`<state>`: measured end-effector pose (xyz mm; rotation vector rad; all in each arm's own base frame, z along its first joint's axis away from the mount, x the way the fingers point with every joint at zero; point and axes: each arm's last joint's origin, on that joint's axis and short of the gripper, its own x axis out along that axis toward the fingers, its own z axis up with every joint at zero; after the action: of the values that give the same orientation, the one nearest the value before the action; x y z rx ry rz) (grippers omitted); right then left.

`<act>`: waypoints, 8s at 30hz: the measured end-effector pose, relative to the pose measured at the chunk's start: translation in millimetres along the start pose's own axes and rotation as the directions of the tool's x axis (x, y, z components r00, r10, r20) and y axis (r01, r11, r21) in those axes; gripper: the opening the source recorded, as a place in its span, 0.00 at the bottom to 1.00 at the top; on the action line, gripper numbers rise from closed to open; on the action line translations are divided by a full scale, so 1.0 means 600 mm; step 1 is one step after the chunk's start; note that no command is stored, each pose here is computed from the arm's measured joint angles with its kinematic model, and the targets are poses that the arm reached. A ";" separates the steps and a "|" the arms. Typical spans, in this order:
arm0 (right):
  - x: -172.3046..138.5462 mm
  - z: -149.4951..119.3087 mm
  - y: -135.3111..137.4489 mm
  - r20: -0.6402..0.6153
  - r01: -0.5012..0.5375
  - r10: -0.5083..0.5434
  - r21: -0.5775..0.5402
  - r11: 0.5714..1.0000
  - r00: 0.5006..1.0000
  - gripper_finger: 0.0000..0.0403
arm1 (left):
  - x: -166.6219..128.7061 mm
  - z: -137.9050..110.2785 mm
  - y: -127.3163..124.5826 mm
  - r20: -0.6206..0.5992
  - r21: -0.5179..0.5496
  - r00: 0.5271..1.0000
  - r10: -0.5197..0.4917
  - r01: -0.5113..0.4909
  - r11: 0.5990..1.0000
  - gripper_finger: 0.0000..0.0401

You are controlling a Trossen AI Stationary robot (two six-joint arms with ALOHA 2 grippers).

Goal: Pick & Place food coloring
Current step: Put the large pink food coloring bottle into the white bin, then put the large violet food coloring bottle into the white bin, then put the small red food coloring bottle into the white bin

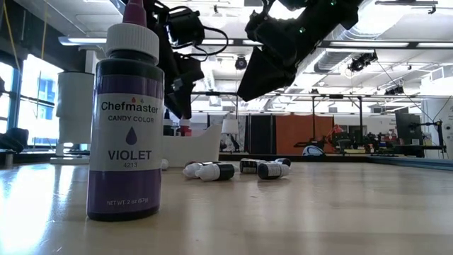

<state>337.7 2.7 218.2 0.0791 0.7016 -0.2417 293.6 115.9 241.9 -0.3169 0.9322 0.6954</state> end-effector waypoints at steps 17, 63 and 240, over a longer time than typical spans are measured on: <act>-0.001 -0.001 0.004 -0.001 -0.008 0.008 -0.003 1.000 1.000 0.49 | -0.181 0.078 0.008 -0.118 0.068 0.991 0.060 -0.053 0.996 0.39; 0.066 -0.047 0.315 0.255 -0.490 0.570 -0.315 0.813 0.781 0.34 | -0.318 -0.254 -0.143 0.410 0.143 0.877 -0.250 0.209 0.967 0.39; 0.069 -0.205 -0.095 -0.113 0.364 -0.348 0.388 0.847 0.930 0.19 | -0.318 -0.256 -0.144 0.347 0.161 0.890 -0.296 0.255 0.954 0.39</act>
<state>276.9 -42.0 98.2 0.3517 0.6931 -0.7475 179.2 -107.7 306.9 -0.2039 0.5489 0.4168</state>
